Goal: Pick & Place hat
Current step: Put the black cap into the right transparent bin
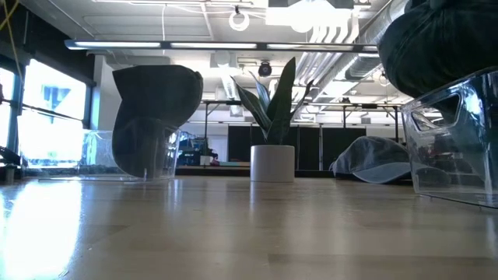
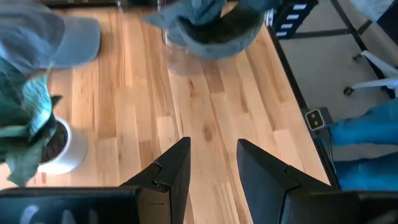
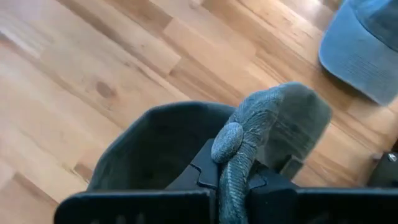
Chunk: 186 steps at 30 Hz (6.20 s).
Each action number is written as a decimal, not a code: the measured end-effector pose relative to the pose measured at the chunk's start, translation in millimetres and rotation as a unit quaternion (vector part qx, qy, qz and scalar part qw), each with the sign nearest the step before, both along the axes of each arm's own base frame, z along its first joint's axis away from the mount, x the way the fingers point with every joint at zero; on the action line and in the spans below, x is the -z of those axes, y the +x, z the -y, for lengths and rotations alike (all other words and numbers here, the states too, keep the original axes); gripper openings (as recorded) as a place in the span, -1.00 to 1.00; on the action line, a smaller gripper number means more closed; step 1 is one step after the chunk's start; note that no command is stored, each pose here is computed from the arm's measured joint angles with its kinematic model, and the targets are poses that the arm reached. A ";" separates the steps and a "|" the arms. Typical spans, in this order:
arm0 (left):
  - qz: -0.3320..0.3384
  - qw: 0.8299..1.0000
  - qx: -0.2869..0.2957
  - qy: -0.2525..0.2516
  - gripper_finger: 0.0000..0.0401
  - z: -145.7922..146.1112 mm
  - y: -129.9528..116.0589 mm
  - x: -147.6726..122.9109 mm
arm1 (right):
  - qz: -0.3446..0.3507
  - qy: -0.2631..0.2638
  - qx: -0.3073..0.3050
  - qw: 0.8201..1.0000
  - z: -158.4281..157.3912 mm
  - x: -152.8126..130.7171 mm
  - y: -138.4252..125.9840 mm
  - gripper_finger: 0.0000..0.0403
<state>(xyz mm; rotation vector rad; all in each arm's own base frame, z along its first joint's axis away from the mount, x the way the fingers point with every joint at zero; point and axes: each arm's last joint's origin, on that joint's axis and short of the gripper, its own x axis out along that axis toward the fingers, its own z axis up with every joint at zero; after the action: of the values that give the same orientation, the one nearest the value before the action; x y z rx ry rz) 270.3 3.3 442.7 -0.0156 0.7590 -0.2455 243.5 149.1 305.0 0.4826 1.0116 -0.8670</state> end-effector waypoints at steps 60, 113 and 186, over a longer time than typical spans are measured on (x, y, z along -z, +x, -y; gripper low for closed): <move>0.035 0.999 -0.007 0.024 -0.37 0.9 -50.7 -25.2 | -0.046 0.280 -0.266 0.921 -25.6 -19.6 67.1 -0.01; 0.027 0.999 0.004 0.027 -0.37 1.2 -51.9 -23.8 | -0.024 0.241 0.099 0.965 47.4 -16.3 83.5 -0.98; 0.044 0.999 0.010 0.027 -0.37 1.4 -49.6 -26.0 | -0.055 0.260 0.258 0.929 61.6 6.6 55.2 -0.35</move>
<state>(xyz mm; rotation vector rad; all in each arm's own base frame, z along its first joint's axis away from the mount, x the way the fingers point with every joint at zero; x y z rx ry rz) 220.7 1.9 468.7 0.0523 0.6788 -0.2426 298.7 87.6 298.4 1.2035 1.2462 -1.0965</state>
